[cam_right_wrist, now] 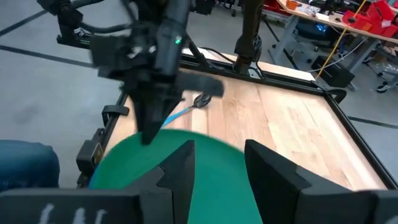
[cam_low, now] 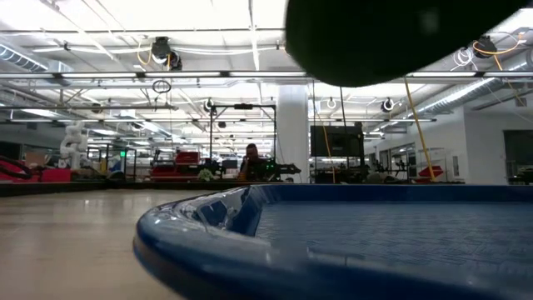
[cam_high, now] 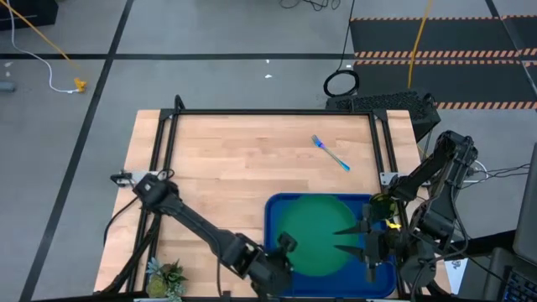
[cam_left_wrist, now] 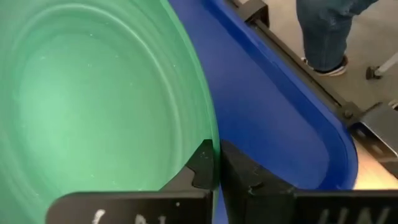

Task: Pick and place plate/cup/fork/spoon on tray
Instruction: Put the green plate in the middle of the blue tray

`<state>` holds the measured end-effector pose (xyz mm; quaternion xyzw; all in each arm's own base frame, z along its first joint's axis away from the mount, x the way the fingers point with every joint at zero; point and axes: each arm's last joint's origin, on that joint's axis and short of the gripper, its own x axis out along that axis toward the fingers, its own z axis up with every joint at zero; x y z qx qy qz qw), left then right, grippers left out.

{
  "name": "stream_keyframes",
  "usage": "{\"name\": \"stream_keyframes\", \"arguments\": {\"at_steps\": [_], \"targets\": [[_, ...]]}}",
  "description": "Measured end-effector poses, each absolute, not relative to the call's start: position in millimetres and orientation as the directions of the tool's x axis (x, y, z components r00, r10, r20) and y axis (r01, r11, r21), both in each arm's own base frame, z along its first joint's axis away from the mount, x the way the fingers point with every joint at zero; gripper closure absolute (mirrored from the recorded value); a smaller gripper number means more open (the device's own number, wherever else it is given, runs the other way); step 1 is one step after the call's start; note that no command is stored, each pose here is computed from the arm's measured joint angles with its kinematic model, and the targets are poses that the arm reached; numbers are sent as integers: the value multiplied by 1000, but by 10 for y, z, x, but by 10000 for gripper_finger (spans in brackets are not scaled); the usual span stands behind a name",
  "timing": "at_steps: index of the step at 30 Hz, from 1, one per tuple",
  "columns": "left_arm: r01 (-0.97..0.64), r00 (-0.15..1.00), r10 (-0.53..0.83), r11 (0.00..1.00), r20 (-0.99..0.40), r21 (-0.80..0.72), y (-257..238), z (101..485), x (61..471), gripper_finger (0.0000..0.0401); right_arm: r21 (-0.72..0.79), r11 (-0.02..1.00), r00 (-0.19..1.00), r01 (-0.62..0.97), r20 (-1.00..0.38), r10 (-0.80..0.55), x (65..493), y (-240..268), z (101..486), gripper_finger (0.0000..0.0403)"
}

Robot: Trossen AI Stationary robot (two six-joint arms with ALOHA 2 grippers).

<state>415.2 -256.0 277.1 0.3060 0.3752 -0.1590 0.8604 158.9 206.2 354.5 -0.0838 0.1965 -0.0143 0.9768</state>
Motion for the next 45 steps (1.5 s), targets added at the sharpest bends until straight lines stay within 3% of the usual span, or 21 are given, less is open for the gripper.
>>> {"name": "stream_keyframes", "arguments": {"at_steps": [8,14,21,45], "targets": [[569,639,-37,694,-768,440,-2628,2433,4373,393,-172,985,920,-10,-387,-58,1587,2061,3541,271],[553,643,-21,704,-766,445,-2520,2249,4545,386,-163,987,922,1,-381,-64,1599,2055,3546,271],[593,656,-97,681,-749,431,-2512,2030,4717,393,-162,987,922,-1,-383,-62,1602,2054,3546,271],[612,624,-107,684,-774,398,-2344,1844,4843,376,-180,984,918,-12,-393,-61,1586,2055,3534,271]]}}
